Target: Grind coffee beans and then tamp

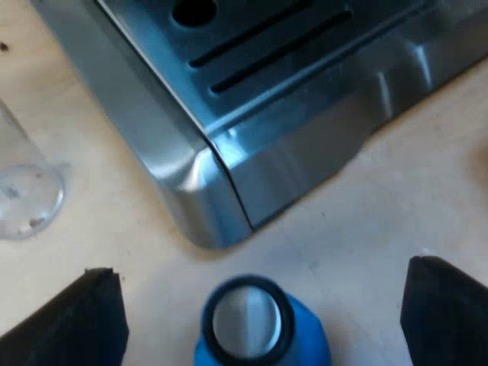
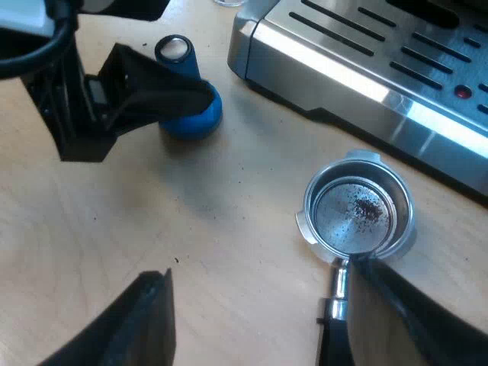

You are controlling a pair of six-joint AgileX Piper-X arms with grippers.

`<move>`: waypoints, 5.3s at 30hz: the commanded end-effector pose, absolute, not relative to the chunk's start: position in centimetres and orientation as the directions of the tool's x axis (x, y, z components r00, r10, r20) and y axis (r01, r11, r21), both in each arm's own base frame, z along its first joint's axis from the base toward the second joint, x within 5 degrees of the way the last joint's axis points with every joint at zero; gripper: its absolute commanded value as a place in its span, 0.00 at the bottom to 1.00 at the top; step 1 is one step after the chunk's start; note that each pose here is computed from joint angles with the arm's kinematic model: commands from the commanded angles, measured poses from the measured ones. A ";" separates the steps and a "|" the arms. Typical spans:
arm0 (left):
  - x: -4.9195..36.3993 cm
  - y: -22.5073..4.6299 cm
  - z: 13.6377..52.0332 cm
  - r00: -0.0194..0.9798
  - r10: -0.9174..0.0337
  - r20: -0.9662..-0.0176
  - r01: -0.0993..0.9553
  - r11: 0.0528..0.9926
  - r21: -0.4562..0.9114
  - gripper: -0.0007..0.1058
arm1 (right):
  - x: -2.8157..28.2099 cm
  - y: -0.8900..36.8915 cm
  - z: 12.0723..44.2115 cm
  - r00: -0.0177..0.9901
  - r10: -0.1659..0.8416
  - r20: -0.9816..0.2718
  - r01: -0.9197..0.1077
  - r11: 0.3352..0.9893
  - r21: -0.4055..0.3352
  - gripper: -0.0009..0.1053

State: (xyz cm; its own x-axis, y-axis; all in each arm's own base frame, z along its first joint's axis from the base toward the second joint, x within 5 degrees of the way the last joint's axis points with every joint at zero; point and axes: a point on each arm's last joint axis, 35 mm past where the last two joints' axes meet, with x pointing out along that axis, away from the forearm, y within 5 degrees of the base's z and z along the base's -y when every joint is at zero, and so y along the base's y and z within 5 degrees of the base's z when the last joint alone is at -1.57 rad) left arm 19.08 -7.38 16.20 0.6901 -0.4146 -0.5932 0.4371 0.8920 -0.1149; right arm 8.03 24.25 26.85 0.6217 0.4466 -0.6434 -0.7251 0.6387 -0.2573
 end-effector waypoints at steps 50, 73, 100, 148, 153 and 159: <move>14.4 -6.0 21.6 0.733 -0.495 -0.466 0.499 0.858 -0.126 0.08 | 9.5 21.9 28.8 0.664 0.411 -0.624 -0.667 0.703 -0.246 0.50; 13.5 -6.1 24.6 0.697 -0.593 -0.403 0.585 0.795 -0.161 0.08 | 8.0 13.6 26.8 0.729 0.415 -0.545 -0.604 0.764 -0.227 0.50; 13.8 -10.5 27.4 0.563 -0.741 -0.366 0.754 0.642 -0.141 0.08 | 7.7 14.0 20.6 0.675 0.567 -0.472 -0.722 0.638 -0.267 0.50; 18.5 -18.9 25.0 0.410 -0.732 -0.544 0.847 0.528 -0.071 0.08 | 7.7 14.1 20.8 0.679 0.576 -0.455 -0.710 0.674 -0.206 0.50; 18.9 -19.2 23.7 0.400 -0.708 -0.582 0.840 0.538 -0.076 0.08 | 7.7 14.1 20.8 0.679 0.576 -0.455 -0.710 0.674 -0.206 0.50; 19.4 -19.6 22.5 0.386 -0.691 -0.611 0.837 0.541 -0.084 0.08 | 7.7 14.1 20.8 0.679 0.576 -0.455 -0.710 0.674 -0.206 0.50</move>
State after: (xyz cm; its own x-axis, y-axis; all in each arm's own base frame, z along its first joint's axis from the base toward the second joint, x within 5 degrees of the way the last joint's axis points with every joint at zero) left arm 19.21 -19.45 22.15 0.3661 -0.6900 -0.6244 0.8367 0.5378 -0.1038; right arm 7.68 14.01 20.63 0.6829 0.5671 -0.4606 -0.7050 0.6767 -0.2121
